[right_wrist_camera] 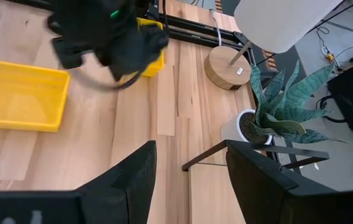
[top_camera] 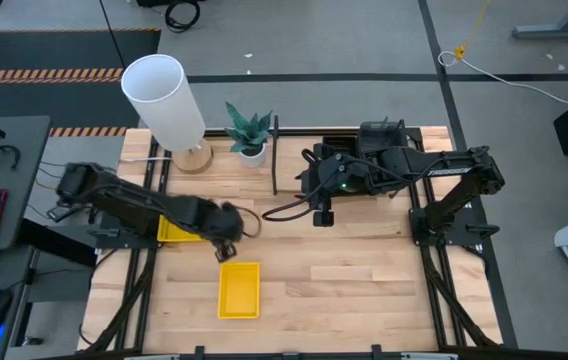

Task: Stack baskets on shelf by color
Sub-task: Stack the yellow bin on top of the other yellow bins

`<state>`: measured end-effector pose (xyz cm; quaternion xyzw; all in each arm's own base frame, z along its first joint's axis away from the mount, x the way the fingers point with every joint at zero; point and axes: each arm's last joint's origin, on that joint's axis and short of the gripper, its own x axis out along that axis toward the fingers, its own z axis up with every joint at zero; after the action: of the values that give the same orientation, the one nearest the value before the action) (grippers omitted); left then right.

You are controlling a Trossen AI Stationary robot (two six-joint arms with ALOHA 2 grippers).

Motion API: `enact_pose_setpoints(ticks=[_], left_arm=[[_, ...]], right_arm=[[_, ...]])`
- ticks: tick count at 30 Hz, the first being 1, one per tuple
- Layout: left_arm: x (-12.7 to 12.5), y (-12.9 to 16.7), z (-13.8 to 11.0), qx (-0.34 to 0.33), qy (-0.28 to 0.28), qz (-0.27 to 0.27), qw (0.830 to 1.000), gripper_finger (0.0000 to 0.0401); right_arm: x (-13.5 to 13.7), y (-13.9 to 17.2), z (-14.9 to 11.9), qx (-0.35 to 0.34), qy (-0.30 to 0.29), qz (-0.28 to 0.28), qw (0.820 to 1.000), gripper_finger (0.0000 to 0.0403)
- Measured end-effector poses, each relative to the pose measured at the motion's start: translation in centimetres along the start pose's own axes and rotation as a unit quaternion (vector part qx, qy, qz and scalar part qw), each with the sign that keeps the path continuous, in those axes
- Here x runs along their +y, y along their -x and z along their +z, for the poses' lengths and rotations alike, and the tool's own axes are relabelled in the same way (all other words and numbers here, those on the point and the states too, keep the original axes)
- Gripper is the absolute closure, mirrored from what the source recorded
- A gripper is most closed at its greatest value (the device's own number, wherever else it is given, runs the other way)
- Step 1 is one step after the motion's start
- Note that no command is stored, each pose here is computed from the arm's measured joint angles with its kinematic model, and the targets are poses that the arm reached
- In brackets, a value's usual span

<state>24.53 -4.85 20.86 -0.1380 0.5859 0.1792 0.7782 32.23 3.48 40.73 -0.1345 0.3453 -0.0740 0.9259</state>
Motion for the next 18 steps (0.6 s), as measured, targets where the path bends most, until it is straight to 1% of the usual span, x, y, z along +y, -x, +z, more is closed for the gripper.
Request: enact_pose_setpoints(ticks=[2, 4, 6, 8, 9, 10, 11, 13, 18], left_arm=[[1.5, 0.4, -0.8, 0.0, 0.086, -0.007, 0.996, 0.0396], [3.0, 1.0, -1.5, 0.005, 0.173, -0.001, 0.985, 0.0391], [4.3, 1.6, -2.1, 0.008, 0.258, 0.015, 0.966, 0.0377], [5.5, 2.1, -2.8, 0.027, 0.34, 0.052, 0.939, 0.0358], [6.0, 2.3, -3.1, 0.037, 0.368, 0.067, 0.927, 0.0347], [6.3, 2.4, -3.3, 0.046, 0.388, 0.08, 0.917, 0.0335], [6.6, 2.5, -3.4, 0.052, 0.397, 0.086, 0.912, 0.0322], [6.7, 2.5, -3.3, 0.05, 0.412, 0.082, 0.906, 0.0293], [6.7, 1.9, -2.3, 0.03, 0.432, 0.063, 0.899, 0.0215]], right_arm=[[0.0, 0.0, 0.0, -0.002, 0.0, 0.002, 1.0, 0.0204], [0.0, 0.0, 0.0, -0.002, 0.001, 0.004, 1.0, 0.0204], [0.0, 0.0, 0.0, -0.002, 0.001, 0.004, 1.0, 0.0204], [0.0, 0.0, 0.1, -0.006, 0.0, 0.004, 1.0, 0.0204], [0.0, 0.0, 0.2, -0.009, -0.001, 0.006, 1.0, 0.0204], [0.0, 0.0, 0.2, -0.01, 0.001, 0.007, 1.0, 0.0204], [0.0, 0.0, 0.3, -0.013, 0.001, 0.007, 1.0, 0.0204], [0.0, 0.0, 0.4, -0.02, 0.002, 0.007, 1.0, 0.0204], [0.0, 0.0, 0.4, -0.021, 0.002, 0.007, 1.0, 0.0204]])
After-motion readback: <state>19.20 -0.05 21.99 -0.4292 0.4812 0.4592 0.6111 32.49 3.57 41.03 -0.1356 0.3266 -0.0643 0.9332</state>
